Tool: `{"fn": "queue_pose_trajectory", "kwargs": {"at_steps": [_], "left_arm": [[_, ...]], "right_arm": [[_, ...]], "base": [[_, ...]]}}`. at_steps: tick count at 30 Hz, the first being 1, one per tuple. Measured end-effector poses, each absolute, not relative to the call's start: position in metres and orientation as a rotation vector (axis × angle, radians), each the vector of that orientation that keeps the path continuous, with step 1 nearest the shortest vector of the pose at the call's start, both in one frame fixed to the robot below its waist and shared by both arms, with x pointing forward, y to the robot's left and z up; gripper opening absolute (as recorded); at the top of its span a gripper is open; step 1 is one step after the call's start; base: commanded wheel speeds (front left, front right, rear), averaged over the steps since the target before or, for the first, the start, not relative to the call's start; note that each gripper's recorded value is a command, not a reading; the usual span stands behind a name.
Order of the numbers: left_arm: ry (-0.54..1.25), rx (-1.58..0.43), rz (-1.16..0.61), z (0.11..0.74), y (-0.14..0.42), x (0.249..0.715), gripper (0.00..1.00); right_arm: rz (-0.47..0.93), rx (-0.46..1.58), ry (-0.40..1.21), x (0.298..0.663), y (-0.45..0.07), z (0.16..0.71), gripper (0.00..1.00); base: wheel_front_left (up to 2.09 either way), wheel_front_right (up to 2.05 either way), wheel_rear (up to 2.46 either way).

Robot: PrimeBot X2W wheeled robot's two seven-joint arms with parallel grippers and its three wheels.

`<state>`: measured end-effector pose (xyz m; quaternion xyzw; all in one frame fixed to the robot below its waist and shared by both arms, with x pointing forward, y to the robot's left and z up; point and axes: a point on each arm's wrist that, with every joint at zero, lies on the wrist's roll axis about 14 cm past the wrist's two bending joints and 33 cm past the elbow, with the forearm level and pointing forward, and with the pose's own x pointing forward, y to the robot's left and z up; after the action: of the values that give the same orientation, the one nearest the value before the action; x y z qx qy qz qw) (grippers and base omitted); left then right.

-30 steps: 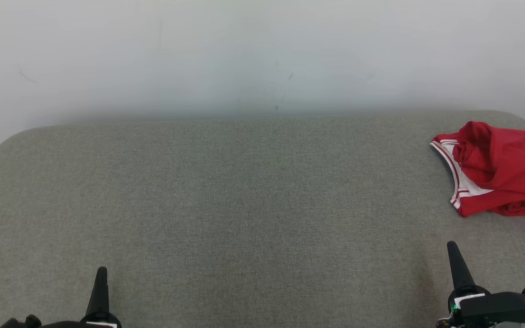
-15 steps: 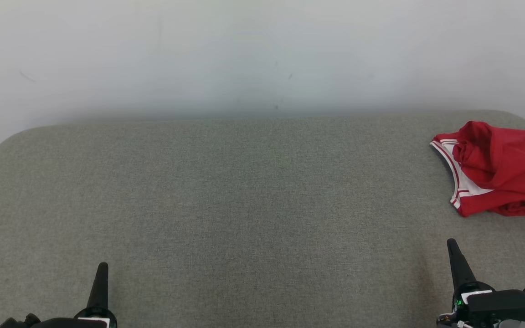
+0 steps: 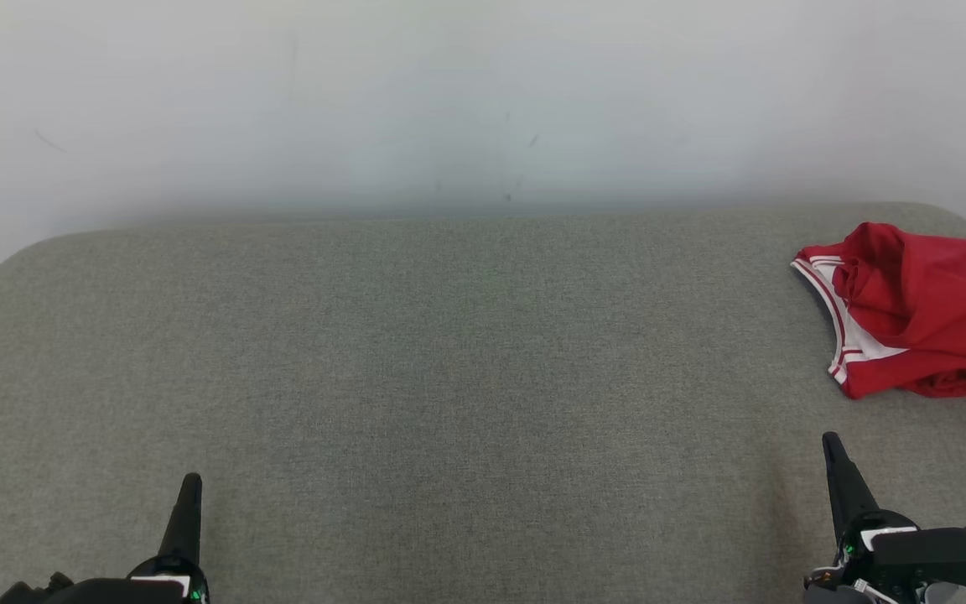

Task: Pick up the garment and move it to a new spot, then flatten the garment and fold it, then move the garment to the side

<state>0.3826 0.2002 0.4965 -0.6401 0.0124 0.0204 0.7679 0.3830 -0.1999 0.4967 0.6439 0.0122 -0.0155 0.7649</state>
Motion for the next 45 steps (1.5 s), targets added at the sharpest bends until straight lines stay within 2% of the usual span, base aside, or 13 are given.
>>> {"fn": "queue_pose_trajectory", "kwargs": {"at_steps": [25, 45], "left_arm": [[0.011, -1.573, 0.006, 0.5041, 0.1990, 0.3876, 0.00], [0.011, -1.574, 0.006, 0.5041, 0.1989, 0.3877, 0.00]], "right_arm": [[-0.005, 1.573, 0.007, 0.3877, -0.2002, 0.5048, 0.00], [-0.005, 1.574, 0.007, 0.3878, -0.2001, 0.5050, 0.00]], "base": [[0.00, 0.00, 0.00], [0.00, 0.00, 0.00]]}}
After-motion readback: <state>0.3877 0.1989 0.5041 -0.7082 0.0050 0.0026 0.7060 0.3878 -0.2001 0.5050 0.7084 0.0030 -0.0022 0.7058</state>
